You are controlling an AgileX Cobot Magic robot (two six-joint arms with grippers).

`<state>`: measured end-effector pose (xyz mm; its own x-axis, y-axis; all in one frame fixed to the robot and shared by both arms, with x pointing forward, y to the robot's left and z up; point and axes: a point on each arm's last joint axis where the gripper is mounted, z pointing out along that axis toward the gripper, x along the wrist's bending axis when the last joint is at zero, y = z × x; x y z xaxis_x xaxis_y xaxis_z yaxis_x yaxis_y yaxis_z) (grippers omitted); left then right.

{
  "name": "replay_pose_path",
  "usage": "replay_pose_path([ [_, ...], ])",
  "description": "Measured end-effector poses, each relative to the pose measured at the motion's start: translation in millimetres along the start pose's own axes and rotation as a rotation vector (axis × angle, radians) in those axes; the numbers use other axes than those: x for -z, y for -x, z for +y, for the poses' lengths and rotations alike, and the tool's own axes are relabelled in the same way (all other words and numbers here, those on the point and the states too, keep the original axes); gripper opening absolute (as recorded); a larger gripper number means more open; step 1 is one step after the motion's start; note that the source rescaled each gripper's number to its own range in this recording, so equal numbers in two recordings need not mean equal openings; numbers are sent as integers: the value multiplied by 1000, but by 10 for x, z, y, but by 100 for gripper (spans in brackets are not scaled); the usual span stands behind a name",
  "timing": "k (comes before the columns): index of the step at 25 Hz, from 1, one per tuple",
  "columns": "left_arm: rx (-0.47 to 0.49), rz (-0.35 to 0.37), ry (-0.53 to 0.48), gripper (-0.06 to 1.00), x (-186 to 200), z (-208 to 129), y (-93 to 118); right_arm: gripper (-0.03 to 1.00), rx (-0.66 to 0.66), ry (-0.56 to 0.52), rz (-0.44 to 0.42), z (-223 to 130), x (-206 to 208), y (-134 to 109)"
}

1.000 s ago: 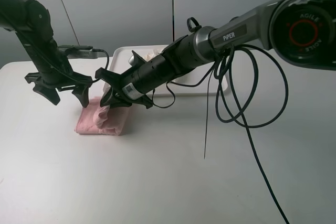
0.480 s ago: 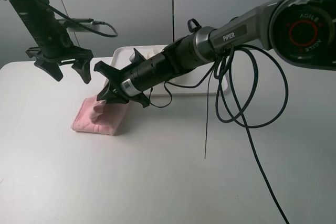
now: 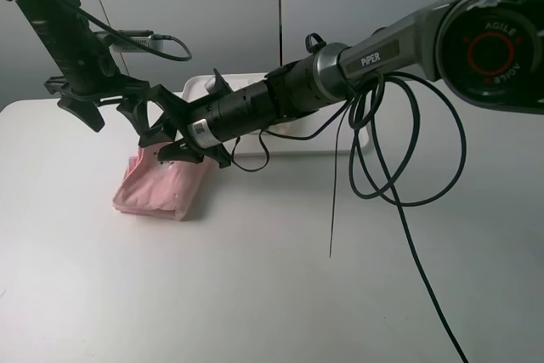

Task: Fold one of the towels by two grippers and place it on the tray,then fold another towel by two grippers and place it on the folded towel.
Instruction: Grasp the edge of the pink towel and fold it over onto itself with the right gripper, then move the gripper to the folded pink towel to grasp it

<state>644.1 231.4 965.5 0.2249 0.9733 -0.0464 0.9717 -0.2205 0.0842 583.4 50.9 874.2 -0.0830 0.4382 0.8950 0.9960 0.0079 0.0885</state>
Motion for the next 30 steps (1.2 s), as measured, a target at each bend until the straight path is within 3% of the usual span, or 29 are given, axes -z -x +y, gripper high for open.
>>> replay_pose_path([
  [7, -3, 0, 0, 100, 0, 0, 0, 42, 81, -62, -88, -54, 4, 82],
  [13, -13, -3, -6, 100, 0, -5, 2, 64, 99, -85, -214, -55, 38, 205],
  [20, 0, -7, -3, 100, 2, -6, -37, 66, 77, -93, -224, -62, 47, 203],
  [26, 33, -15, 3, 100, 8, -10, -136, 66, 144, -83, -217, -4, 219, -25],
  [30, 32, -17, 4, 100, 8, -10, -143, 66, 117, -76, -301, 122, 428, 53],
])
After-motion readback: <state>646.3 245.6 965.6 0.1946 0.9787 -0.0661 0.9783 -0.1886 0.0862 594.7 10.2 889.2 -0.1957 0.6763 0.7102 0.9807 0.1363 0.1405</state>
